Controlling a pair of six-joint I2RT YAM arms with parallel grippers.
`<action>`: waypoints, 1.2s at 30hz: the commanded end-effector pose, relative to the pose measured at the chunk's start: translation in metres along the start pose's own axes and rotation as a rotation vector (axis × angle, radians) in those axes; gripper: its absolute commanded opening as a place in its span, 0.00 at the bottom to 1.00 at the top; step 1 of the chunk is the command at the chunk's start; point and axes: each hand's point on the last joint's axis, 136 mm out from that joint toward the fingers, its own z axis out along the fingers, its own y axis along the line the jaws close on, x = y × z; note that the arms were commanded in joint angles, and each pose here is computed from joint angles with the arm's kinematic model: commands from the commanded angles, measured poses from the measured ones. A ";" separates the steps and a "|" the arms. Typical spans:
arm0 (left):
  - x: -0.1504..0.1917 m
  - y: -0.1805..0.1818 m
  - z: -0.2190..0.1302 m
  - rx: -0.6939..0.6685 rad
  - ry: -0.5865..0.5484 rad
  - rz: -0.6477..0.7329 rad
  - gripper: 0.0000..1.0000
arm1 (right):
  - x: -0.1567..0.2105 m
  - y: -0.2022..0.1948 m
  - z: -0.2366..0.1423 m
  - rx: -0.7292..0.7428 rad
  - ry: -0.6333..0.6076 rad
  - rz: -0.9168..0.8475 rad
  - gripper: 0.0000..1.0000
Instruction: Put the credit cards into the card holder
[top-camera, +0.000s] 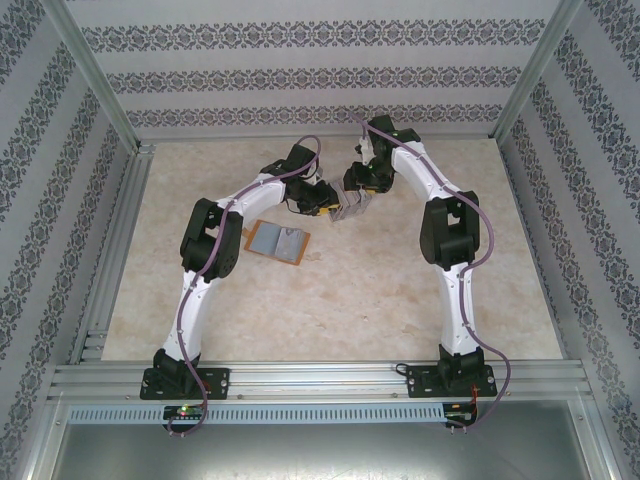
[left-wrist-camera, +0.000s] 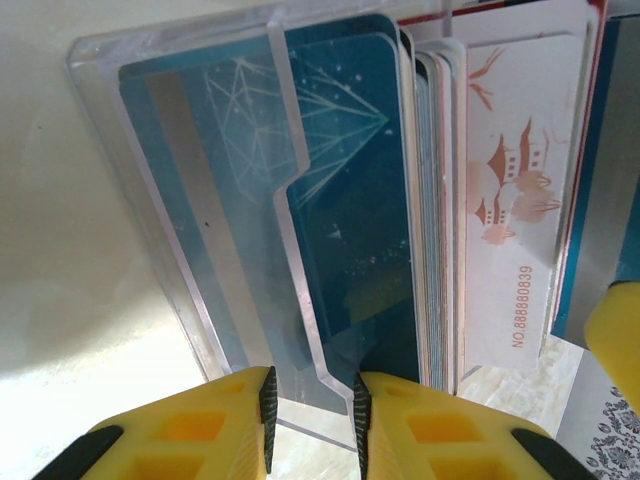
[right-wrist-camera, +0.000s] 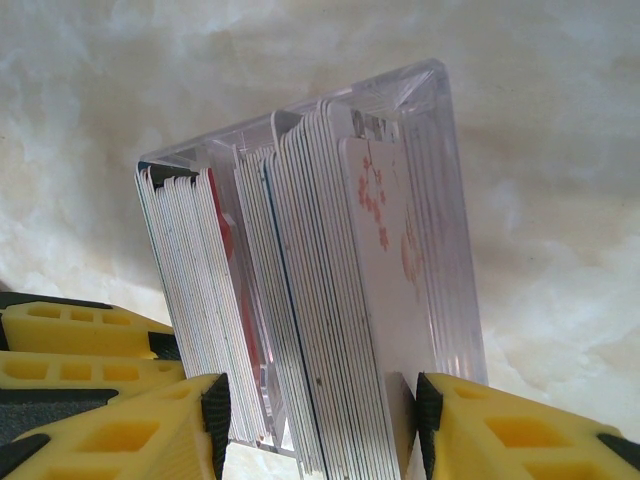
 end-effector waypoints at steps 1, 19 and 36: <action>-0.005 0.019 0.012 -0.040 0.003 -0.013 0.29 | -0.009 0.021 -0.030 -0.034 -0.065 -0.030 0.54; -0.010 0.017 0.009 -0.033 -0.005 -0.017 0.29 | -0.012 0.014 -0.032 -0.035 -0.076 -0.012 0.46; -0.011 0.022 0.017 -0.038 0.000 -0.025 0.29 | -0.015 0.001 -0.045 -0.004 -0.117 -0.001 0.14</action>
